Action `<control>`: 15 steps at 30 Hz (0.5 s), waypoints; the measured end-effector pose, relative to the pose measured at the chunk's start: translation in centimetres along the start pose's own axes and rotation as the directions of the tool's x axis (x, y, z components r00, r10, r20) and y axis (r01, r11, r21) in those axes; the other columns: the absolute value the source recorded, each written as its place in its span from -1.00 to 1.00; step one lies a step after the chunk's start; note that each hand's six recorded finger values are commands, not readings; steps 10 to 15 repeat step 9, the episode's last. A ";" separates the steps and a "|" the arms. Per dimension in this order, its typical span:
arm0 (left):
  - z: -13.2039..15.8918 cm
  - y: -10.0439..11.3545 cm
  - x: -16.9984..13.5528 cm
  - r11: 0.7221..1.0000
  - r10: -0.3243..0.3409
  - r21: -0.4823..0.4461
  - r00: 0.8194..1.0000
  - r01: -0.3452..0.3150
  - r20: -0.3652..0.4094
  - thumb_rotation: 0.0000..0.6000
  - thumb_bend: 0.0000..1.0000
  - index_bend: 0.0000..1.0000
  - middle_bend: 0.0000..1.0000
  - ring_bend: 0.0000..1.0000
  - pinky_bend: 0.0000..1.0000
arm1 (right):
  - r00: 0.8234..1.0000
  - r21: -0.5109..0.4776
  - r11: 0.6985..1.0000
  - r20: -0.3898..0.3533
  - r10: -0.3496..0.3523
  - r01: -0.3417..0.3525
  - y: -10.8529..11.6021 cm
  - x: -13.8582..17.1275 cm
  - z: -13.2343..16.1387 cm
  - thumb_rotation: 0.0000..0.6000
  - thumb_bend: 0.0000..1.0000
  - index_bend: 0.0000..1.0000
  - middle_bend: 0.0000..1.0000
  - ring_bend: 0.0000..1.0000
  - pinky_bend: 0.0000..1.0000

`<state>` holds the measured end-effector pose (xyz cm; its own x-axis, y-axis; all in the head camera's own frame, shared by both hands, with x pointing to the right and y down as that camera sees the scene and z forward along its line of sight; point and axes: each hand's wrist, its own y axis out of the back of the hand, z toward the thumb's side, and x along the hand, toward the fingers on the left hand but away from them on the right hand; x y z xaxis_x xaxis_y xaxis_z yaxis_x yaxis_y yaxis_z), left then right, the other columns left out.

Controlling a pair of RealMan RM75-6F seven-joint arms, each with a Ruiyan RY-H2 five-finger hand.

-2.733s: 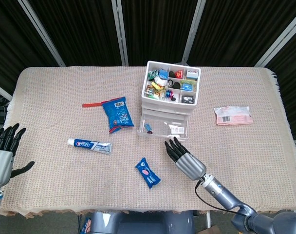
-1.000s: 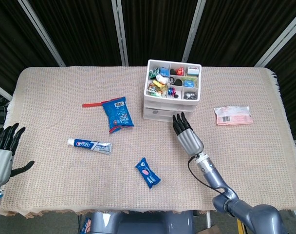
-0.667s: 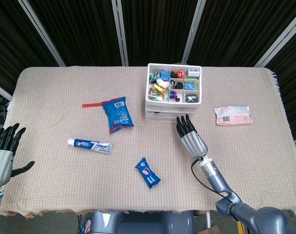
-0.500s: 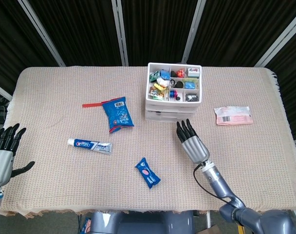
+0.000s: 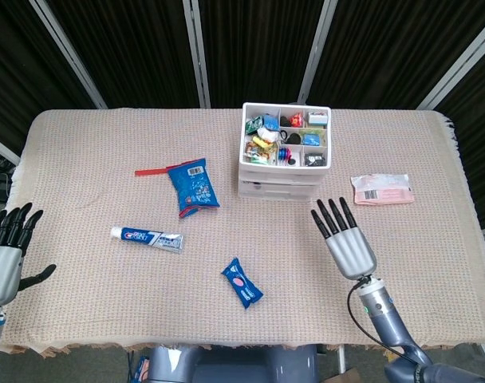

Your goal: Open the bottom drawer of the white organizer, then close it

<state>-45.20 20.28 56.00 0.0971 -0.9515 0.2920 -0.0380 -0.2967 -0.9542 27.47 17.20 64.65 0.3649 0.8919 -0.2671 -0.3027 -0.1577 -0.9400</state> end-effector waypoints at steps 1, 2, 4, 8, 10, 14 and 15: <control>0.0 -0.1 0.0 1.000 -0.004 0.007 1.000 0.004 0.000 1.00 -0.79 -0.87 -1.00 -1.00 -1.00 | 1.000 -0.043 0.999 0.012 0.007 -0.007 0.5 0.5 -0.6 1.00 -0.79 -0.84 -1.00 -1.00 -0.95; -0.1 -0.1 0.0 1.000 -0.010 0.015 1.000 0.010 0.000 1.00 -0.79 -0.88 -1.00 -1.00 -1.00 | 1.000 -0.084 0.996 0.024 0.015 -0.013 1.0 1.0 -1.3 1.00 -0.81 -0.84 -1.00 -1.00 -0.95; -0.1 -0.3 -0.1 0.999 -0.022 0.029 1.000 0.022 0.001 1.00 -0.80 -0.88 -1.00 -1.00 -1.00 | 0.998 -0.165 0.986 0.052 0.038 -0.029 1.9 2.4 -2.9 1.00 -0.83 -0.88 -1.00 -1.00 -0.95; -0.1 -0.3 -0.1 0.998 -0.027 0.058 1.000 0.027 0.005 1.00 -0.82 -0.89 -1.00 -1.00 -1.00 | 0.991 -0.256 0.964 0.097 0.094 -0.066 2.4 5.3 -5.3 1.00 -0.87 -0.95 -1.00 -1.00 -0.95; -0.2 -0.3 -0.1 0.997 -0.030 0.068 1.000 0.030 0.006 1.00 -0.82 -0.89 -1.00 -1.00 -1.00 | 0.988 -0.282 0.956 0.106 0.113 -0.079 2.5 6.1 -5.8 1.00 -0.88 -0.96 -1.00 -1.00 -0.95; -0.2 -0.3 -0.1 0.997 -0.030 0.068 1.000 0.030 0.006 1.00 -0.82 -0.89 -1.00 -1.00 -1.00 | 0.988 -0.282 0.956 0.106 0.113 -0.079 2.5 6.1 -5.8 1.00 -0.88 -0.96 -1.00 -1.00 -0.95; -0.2 -0.3 -0.1 0.997 -0.030 0.068 1.000 0.030 0.006 1.00 -0.82 -0.89 -1.00 -1.00 -1.00 | 0.988 -0.282 0.956 0.106 0.113 -0.079 2.5 6.1 -5.8 1.00 -0.88 -0.96 -1.00 -1.00 -0.95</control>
